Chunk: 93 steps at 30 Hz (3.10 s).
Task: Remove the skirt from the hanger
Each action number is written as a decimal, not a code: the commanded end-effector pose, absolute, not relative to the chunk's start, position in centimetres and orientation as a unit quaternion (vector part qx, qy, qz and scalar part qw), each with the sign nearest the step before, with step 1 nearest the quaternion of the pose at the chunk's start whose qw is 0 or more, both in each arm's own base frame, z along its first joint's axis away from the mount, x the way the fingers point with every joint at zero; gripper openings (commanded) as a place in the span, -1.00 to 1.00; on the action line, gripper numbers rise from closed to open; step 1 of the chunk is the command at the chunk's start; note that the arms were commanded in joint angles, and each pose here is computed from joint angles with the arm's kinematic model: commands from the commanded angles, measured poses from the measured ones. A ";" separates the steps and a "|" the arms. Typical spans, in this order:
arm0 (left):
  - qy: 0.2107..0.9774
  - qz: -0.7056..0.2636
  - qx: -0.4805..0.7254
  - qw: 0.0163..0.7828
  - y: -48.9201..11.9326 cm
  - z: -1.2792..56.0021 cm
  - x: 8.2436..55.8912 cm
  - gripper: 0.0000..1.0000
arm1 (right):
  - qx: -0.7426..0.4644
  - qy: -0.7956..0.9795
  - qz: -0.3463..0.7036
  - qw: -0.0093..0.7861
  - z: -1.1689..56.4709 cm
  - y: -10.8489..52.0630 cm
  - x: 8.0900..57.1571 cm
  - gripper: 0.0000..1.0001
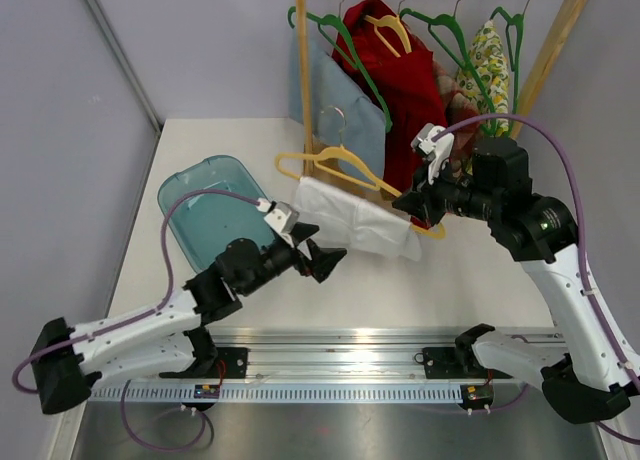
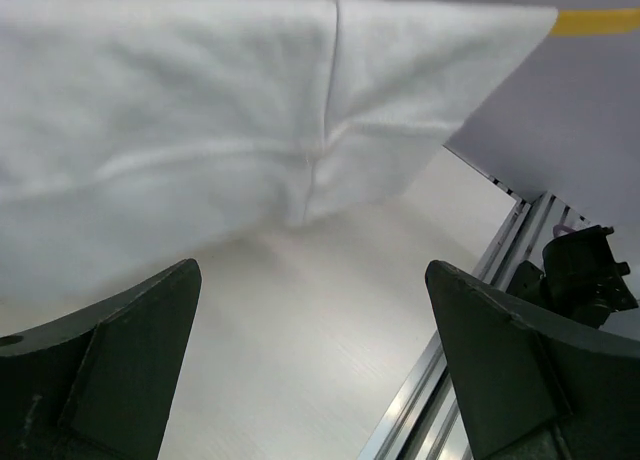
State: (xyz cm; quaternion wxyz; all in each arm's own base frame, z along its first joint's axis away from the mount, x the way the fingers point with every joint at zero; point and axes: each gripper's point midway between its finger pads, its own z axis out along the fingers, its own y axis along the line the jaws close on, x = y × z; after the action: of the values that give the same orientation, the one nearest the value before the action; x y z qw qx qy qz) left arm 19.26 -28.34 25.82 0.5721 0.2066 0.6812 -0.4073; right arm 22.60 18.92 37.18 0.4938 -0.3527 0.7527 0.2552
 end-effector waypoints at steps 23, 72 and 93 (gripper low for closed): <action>0.622 -0.454 0.135 0.623 -35.2 29.1 21.3 -1.00 | -0.322 0.738 0.302 0.511 36.3 17.5 22.6 -1.00; 0.590 -0.508 0.263 0.570 -28.8 39.9 12.3 -1.00 | -0.332 0.746 0.217 0.535 36.9 15.7 25.8 -1.00; 0.697 -0.352 0.310 0.542 -27.4 24.3 15.3 0.98 | -0.252 0.716 0.139 0.636 47.8 13.6 30.4 -1.00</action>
State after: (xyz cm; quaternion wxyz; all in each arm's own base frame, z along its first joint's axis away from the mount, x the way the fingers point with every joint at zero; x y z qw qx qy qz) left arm 14.38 -29.31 23.43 0.5016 0.3228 0.7060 -0.3820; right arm 30.83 14.43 43.70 0.5846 -0.2731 0.7489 0.1510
